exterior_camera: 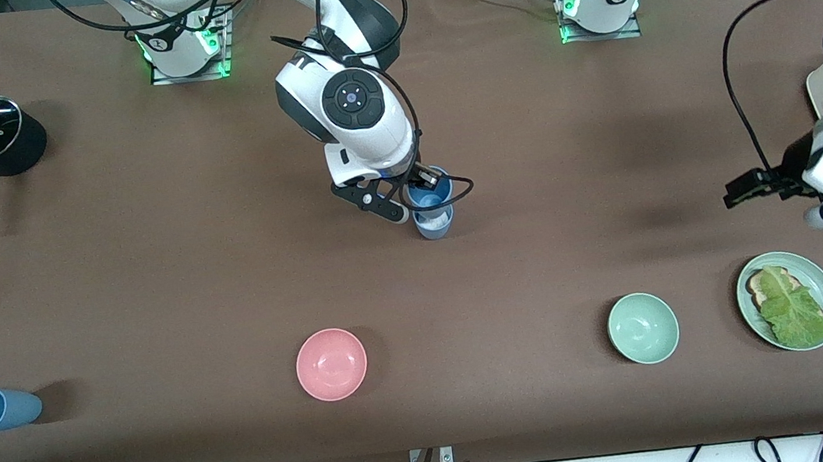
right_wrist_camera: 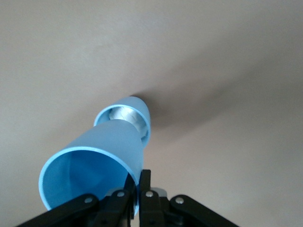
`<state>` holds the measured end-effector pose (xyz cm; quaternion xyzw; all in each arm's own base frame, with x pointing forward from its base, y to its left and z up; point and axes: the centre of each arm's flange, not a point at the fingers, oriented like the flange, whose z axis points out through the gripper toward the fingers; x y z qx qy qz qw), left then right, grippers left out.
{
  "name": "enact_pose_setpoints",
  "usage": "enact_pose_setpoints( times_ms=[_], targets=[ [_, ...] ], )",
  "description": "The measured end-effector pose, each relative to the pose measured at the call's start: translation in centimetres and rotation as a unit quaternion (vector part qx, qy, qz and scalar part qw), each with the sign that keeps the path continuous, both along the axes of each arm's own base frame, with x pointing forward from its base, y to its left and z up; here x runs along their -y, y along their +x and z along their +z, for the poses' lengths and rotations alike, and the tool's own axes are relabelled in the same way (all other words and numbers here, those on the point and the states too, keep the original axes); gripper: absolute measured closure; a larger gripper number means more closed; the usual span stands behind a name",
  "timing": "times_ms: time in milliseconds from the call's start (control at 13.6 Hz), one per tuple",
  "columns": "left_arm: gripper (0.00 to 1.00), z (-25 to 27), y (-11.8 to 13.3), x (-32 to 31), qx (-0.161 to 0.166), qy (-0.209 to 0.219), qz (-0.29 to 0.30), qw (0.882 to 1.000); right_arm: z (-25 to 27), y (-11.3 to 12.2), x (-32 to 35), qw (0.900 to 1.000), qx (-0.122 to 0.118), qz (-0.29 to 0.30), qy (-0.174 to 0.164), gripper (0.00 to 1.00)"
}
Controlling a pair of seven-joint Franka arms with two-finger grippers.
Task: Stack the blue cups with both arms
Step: 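Lower the right gripper's cup onto the tissue cup while the left gripper withdraws, then open the right gripper and lift it off the stacked cups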
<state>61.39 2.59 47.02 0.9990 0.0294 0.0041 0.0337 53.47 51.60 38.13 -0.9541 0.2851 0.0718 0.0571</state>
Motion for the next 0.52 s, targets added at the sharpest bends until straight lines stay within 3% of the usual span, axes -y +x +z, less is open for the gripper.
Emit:
enact_pose_setpoints(
  times_ms=[221,515],
  targets=[
    [0.0,3.4,-1.9,1.5,0.02,0.001,-0.011,1.0,-0.7,0.6,0.0,1.0,0.008,0.001,-0.007,0.95],
    [0.0,6.3,-3.1,1.4,0.016,0.004,-0.013,1.0,-1.1,0.8,0.1,1.0,0.012,0.004,-0.015,0.95]
  ],
)
